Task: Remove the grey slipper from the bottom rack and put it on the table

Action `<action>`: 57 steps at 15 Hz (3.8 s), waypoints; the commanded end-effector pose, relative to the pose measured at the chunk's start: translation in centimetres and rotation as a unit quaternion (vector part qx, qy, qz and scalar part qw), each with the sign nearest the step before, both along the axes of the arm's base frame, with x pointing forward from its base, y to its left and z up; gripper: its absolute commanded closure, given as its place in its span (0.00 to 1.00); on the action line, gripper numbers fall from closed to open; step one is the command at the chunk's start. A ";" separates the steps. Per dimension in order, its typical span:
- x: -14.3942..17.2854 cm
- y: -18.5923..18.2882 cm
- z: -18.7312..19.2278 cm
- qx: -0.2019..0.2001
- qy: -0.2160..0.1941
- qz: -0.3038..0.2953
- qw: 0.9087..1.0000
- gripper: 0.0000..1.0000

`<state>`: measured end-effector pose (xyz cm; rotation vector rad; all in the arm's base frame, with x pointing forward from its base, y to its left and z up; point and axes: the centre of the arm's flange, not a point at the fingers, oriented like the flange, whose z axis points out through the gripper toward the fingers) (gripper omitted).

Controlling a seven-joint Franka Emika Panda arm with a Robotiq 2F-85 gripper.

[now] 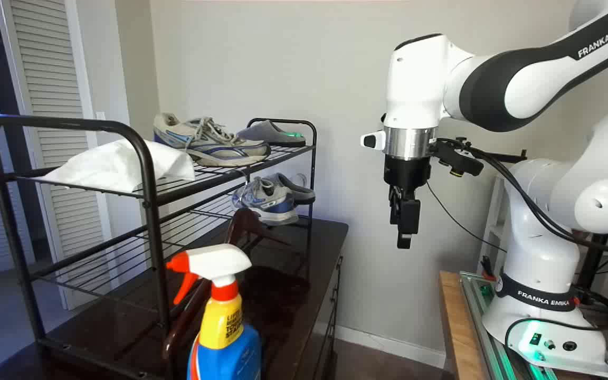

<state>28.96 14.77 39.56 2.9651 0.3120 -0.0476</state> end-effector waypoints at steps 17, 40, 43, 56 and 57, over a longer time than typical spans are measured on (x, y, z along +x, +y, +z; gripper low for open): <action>8.9 -15.7 3.6 0.006 -0.184 -0.126 0.975 0.00; 20.2 -24.3 2.0 0.049 -0.271 -0.108 0.955 0.00; 22.2 -25.1 0.2 0.051 -0.280 -0.087 0.955 0.00; 26.6 -27.0 -2.2 0.070 -0.279 -0.080 0.954 0.00; 26.4 -26.7 -2.4 0.071 -0.277 -0.077 0.955 0.07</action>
